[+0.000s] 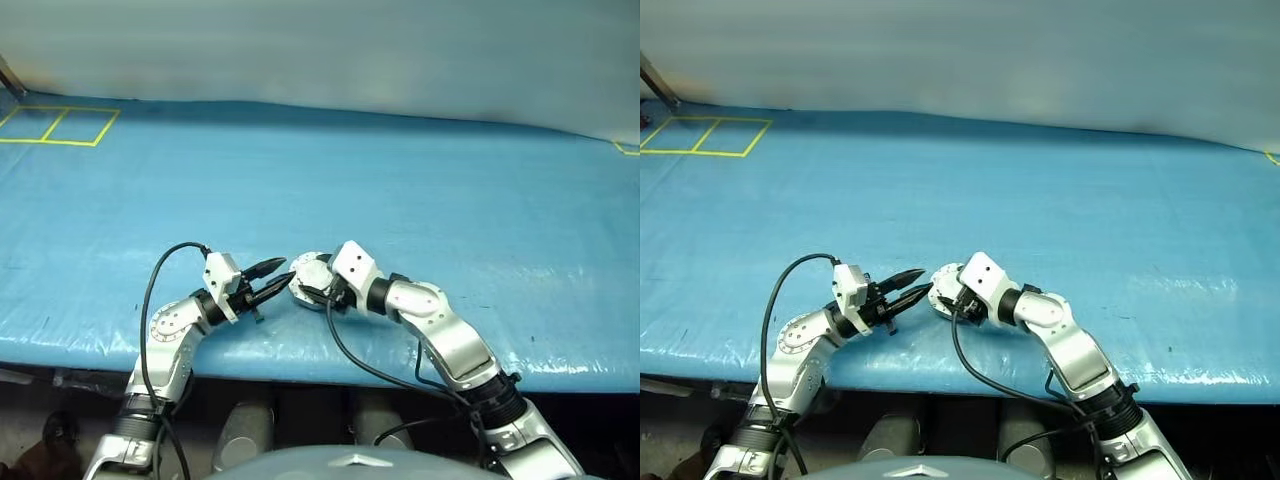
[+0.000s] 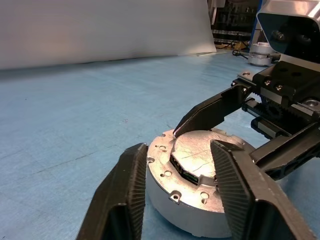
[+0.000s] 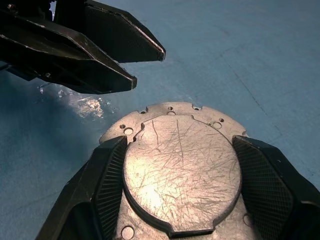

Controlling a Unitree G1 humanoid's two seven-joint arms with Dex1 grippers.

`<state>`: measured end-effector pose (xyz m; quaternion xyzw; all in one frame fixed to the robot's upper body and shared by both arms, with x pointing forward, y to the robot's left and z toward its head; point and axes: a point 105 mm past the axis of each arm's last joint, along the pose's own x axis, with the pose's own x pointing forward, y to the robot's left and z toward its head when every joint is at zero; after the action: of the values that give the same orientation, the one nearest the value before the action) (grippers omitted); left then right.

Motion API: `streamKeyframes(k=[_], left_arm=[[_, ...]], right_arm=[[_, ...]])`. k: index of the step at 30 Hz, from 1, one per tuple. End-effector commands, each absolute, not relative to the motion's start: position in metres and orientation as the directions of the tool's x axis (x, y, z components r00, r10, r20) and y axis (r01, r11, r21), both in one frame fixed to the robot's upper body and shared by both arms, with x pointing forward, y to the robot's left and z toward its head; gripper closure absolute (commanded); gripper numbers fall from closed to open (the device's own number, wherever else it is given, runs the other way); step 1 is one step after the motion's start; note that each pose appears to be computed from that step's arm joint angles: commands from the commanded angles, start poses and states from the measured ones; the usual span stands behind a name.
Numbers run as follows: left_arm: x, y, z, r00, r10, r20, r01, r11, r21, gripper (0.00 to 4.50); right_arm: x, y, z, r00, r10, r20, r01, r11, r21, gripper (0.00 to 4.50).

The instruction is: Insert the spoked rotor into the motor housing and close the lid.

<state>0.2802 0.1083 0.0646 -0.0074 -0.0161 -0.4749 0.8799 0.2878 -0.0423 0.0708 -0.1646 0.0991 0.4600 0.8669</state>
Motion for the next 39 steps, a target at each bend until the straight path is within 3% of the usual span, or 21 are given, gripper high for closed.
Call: streamKeyframes(k=[1,3,13,22,26,29,31,35,39], left_arm=[[0.282,0.107,0.061,0.542,-0.840,0.018,0.840,0.543,0.020,4.02],[0.283,0.106,0.057,0.540,-0.842,-0.007,0.842,0.539,0.030,4.47],[0.287,0.103,0.046,0.550,-0.834,-0.046,0.835,0.549,0.022,4.47],[0.277,0.086,0.034,0.475,-0.872,-0.115,0.880,0.474,0.038,4.47],[0.276,0.086,0.034,0.478,-0.870,-0.120,0.878,0.477,0.043,4.50],[0.276,0.087,0.033,0.477,-0.870,-0.126,0.879,0.475,0.050,4.50],[0.275,0.087,0.033,0.477,-0.869,-0.128,0.878,0.475,0.052,4.50],[0.274,0.087,0.032,0.479,-0.869,-0.128,0.878,0.476,0.051,4.50],[0.271,0.087,0.030,0.481,-0.867,-0.129,0.877,0.479,0.047,4.50]], right_arm=[[0.291,-0.053,0.059,0.600,0.711,-0.367,-0.798,0.565,-0.209,1.47],[0.291,-0.054,0.059,0.603,0.709,-0.366,-0.796,0.568,-0.209,1.47],[0.290,-0.056,0.062,0.610,0.706,-0.361,-0.791,0.570,-0.222,1.47],[0.288,-0.055,0.063,0.599,0.714,-0.362,-0.796,0.582,-0.168,1.47],[0.291,-0.059,0.064,0.616,0.700,-0.361,-0.782,0.600,-0.171,0.19],[0.294,-0.060,0.076,0.655,0.689,-0.310,-0.753,0.628,-0.196,0.02],[0.292,-0.058,0.091,0.651,0.719,-0.243,-0.759,0.630,-0.167,0.02],[0.287,-0.070,0.125,0.656,0.752,-0.057,-0.748,0.659,0.081,0.02],[0.289,-0.094,0.130,0.715,0.698,-0.015,-0.670,0.692,0.271,0.02]])
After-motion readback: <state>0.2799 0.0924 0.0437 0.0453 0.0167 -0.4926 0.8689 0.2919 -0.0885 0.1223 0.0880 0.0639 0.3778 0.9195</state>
